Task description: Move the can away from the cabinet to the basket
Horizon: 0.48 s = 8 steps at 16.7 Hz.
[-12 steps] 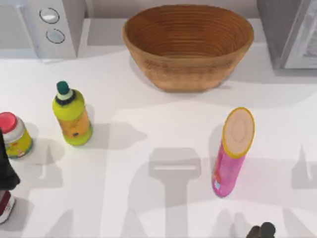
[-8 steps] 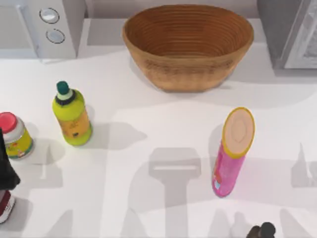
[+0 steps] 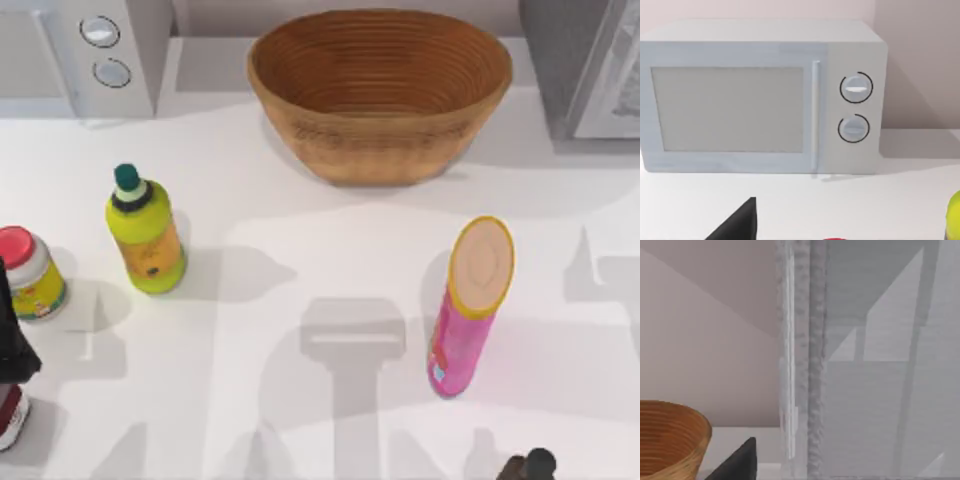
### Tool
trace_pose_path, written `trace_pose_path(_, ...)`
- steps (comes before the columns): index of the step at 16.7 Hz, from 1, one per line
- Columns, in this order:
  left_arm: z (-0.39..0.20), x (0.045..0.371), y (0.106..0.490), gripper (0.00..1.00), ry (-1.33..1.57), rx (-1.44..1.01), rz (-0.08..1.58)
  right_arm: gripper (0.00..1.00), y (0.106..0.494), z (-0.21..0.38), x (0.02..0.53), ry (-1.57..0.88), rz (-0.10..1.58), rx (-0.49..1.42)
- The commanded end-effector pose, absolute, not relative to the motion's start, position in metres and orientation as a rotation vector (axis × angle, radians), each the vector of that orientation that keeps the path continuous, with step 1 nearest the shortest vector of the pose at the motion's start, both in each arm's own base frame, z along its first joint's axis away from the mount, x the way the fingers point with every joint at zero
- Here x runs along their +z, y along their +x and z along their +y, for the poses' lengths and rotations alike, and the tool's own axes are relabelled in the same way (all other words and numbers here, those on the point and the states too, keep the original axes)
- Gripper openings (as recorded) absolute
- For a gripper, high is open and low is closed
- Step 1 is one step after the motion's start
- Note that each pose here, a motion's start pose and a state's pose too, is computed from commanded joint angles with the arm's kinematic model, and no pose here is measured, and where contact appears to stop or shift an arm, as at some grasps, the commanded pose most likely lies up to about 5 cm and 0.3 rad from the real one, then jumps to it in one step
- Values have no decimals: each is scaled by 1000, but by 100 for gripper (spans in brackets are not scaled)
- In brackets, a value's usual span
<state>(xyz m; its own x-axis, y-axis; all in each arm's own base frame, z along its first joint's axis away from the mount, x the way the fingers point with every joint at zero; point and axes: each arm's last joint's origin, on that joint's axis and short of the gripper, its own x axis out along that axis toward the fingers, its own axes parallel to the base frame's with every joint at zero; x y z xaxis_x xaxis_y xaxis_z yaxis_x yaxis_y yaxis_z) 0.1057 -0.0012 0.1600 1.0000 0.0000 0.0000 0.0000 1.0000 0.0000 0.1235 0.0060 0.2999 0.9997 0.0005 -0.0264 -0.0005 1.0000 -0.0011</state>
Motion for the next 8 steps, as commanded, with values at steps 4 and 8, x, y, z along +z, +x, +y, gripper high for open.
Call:
trace_pose_path(4, -1, 160, 106, 100, 0, 0, 0, 100, 154, 14, 390, -1, 8, -6)
trace_pose_path(8, -1, 160, 106, 100, 0, 0, 0, 100, 195, 26, 456, 0, -2, -3)
